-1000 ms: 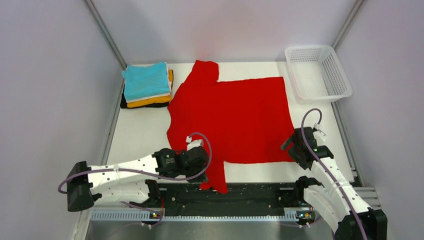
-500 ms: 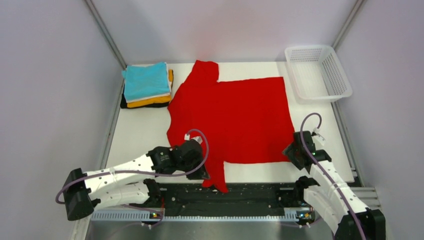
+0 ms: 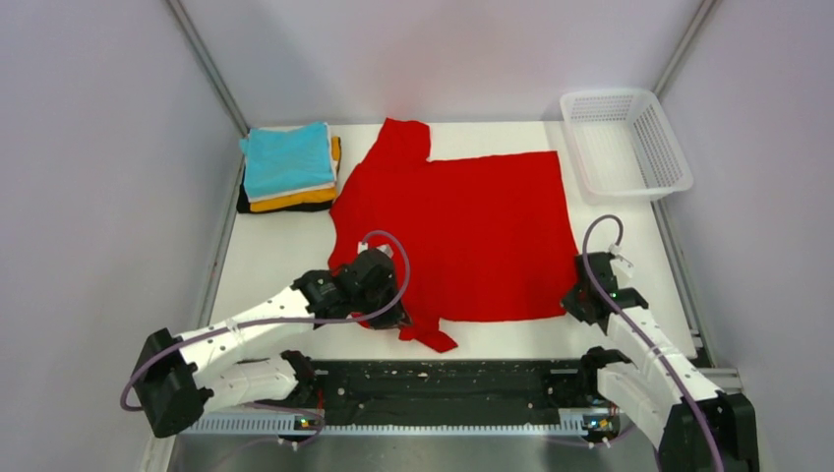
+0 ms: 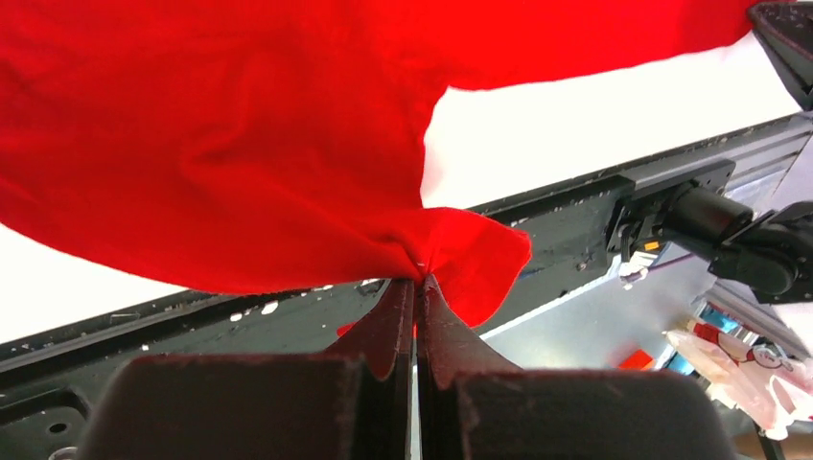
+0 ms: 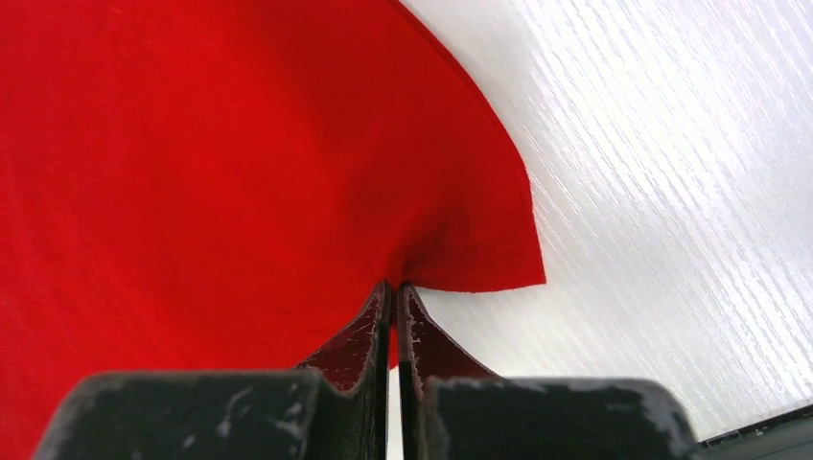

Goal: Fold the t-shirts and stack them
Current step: Grab the side of the flattened tshirt closest away from the robot with both arms, then fold the flattened tshirt in 1/3 of the way

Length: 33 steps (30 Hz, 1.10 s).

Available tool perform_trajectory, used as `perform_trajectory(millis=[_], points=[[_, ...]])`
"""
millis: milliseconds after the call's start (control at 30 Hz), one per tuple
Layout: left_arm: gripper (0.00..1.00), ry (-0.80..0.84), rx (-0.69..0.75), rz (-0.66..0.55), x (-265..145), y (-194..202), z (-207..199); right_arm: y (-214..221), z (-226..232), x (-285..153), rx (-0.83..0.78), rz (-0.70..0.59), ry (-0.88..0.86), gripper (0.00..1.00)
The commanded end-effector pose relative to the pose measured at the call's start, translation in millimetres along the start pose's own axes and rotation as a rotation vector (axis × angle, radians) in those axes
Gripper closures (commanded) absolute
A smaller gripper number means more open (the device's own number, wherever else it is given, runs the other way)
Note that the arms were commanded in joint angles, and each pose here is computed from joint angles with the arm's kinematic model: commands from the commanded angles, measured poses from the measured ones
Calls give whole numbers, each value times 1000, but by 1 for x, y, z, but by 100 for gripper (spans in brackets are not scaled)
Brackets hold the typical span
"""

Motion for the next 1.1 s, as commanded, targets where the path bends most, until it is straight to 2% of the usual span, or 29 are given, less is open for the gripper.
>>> perform_trajectory(millis=[0,200,367,633,1067], points=[[100,55,18,-82,-7,-32,-24,-32,26,-11,-67,-64,-87,100],[100,96,-102,-197,-18,-84,-28,-58,47,-16,-137,-81,-113,100],[100,108,-131,-285,-25,-120,-36,-81,65,-18,-197,-103,-127,100],[100,72,-90,-401,-38,-167,-50,-120,86,-22,-256,-181,-123,100],[100,73,-2,-444,-40,-246,-46,-152,122,-3,-290,-149,-111,100]])
Point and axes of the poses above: each gripper's point midway between its finger pads, its own x axis out along the fingers, its own z axis along the line the jaws close on, y = z × x, the point moved 3 cm from there along -x, back along the fingers, and after that the axes turned 7 degrees about -x, right-handed, at the moved point
